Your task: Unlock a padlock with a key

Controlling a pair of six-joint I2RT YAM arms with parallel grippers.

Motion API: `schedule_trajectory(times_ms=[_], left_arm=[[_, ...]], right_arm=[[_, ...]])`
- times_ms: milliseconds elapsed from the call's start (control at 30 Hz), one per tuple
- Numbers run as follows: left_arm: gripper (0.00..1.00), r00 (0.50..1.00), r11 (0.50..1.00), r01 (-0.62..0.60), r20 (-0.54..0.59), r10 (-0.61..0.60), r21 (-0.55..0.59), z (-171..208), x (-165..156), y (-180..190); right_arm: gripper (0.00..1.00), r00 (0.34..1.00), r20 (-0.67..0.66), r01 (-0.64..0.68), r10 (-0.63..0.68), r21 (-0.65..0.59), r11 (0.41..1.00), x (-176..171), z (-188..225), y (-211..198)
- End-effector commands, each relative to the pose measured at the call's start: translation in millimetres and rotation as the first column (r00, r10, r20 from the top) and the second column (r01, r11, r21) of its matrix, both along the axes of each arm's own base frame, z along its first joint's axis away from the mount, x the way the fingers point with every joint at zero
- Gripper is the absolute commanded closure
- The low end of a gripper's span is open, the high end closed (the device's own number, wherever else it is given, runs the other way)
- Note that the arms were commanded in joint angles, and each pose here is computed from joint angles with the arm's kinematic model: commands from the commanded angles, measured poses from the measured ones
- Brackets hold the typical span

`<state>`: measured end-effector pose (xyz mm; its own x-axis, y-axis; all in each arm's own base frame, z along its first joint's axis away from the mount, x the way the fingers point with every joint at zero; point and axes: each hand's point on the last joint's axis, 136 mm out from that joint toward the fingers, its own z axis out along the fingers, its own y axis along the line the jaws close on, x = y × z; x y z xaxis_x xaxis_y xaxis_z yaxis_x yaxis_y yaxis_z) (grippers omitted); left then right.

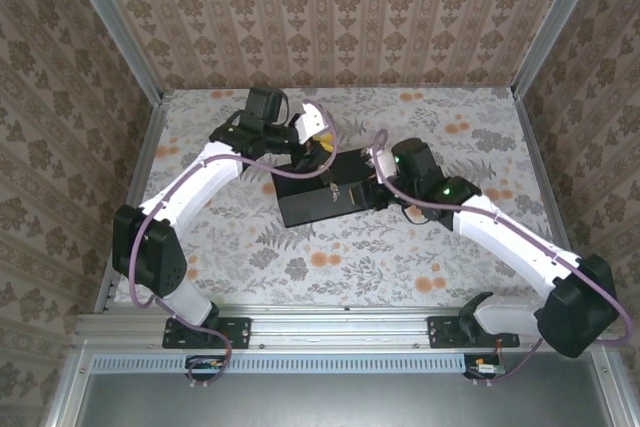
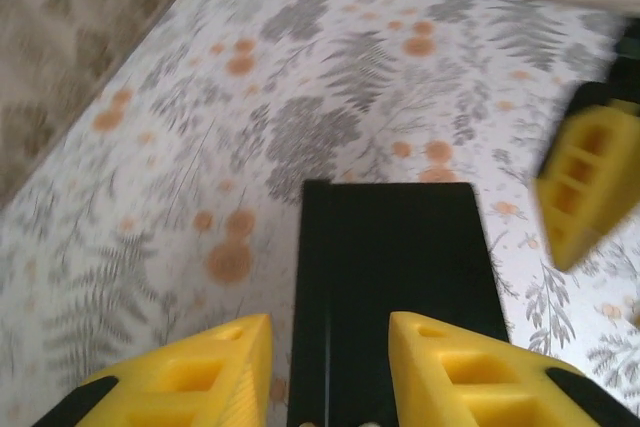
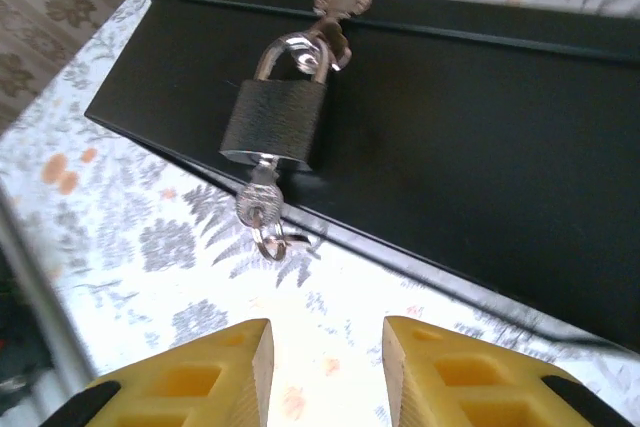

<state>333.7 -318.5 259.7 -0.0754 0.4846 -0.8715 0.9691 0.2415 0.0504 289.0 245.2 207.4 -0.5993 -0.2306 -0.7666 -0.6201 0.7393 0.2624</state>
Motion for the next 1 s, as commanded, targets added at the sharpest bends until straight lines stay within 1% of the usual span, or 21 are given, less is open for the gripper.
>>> schedule_trajectory(times_ms=[0, 67, 100, 133, 200, 333, 367, 400, 467, 567, 733, 867, 967], left_arm=[[0.61, 0.925, 0.936, -0.352, -0.153, 0.349, 0.002, 10.9, 24.2, 24.7], [0.61, 0.862, 0.879, -0.476, -0.178, 0.475, 0.041, 3.8, 33.6, 43.2], [0.61, 0.824, 0.842, -0.536, -0.182, 0.537, 0.060, -0.7, 38.9, 54.8], [0.60, 0.790, 0.810, -0.582, -0.183, 0.585, 0.076, -4.8, 42.8, 65.6], [0.59, 0.746, 0.769, -0.631, -0.191, 0.638, 0.101, -14.0, 48.3, 81.7], [0.57, 0.704, 0.734, -0.663, -0.213, 0.678, 0.146, -34.9, 52.4, 95.8], [0.57, 0.703, 0.735, -0.661, -0.220, 0.677, 0.152, -40.2, 52.3, 95.1], [0.57, 0.682, 0.719, -0.676, -0.236, 0.693, 0.160, -46.8, 57.1, 104.7], [0.56, 0.673, 0.720, -0.673, -0.262, 0.692, 0.170, -55.2, 57.1, 109.0], [0.56, 0.663, 0.711, -0.679, -0.262, 0.701, 0.184, -62.3, 58.0, 115.2], [0.55, 0.693, 0.742, -0.649, -0.273, 0.667, 0.164, -61.3, 56.3, 108.4], [0.55, 0.706, 0.754, -0.638, -0.271, 0.654, 0.155, -60.2, 57.5, 104.9], [0.55, 0.726, 0.773, -0.616, -0.270, 0.632, 0.152, -58.7, 55.2, 100.1]], right_arm=[[0.66, 0.954, 0.297, 0.072, -0.046, -0.078, 0.994, 22.3, 30.1, -0.2], [0.68, 0.935, 0.356, 0.051, -0.005, -0.119, 0.992, 18.2, 32.1, 8.1], [0.68, 0.924, 0.383, 0.035, 0.023, -0.144, 0.989, 15.4, 31.1, 13.0], [0.68, 0.910, 0.411, 0.017, 0.056, -0.173, 0.985, 12.6, 29.5, 17.7], [0.68, 0.890, 0.446, 0.008, 0.092, -0.218, 0.976, 9.9, 25.4, 22.7], [0.69, 0.873, 0.465, -0.037, 0.148, -0.238, 0.971, 6.3, 22.3, 27.8], [0.69, 0.866, 0.473, -0.054, 0.165, -0.240, 0.969, 4.7, 22.3, 29.8], [0.69, 0.856, 0.485, -0.065, 0.179, -0.243, 0.968, 4.2, 22.5, 32.0], [0.68, 0.840, 0.506, -0.074, 0.196, -0.251, 0.965, 6.4, 22.9, 35.0], [0.66, 0.821, 0.506, -0.124, 0.263, -0.292, 0.948, 6.0, 14.9, 43.3], [0.61, 0.786, 0.509, -0.178, 0.352, -0.358, 0.917, 4.3, 2.8, 50.5], [0.61, 0.785, 0.521, -0.145, 0.334, -0.369, 0.918, 14.8, 3.8, 43.2], [0.61, 0.777, 0.522, -0.149, 0.351, -0.389, 0.909, 17.1, 3.9, 42.5]])
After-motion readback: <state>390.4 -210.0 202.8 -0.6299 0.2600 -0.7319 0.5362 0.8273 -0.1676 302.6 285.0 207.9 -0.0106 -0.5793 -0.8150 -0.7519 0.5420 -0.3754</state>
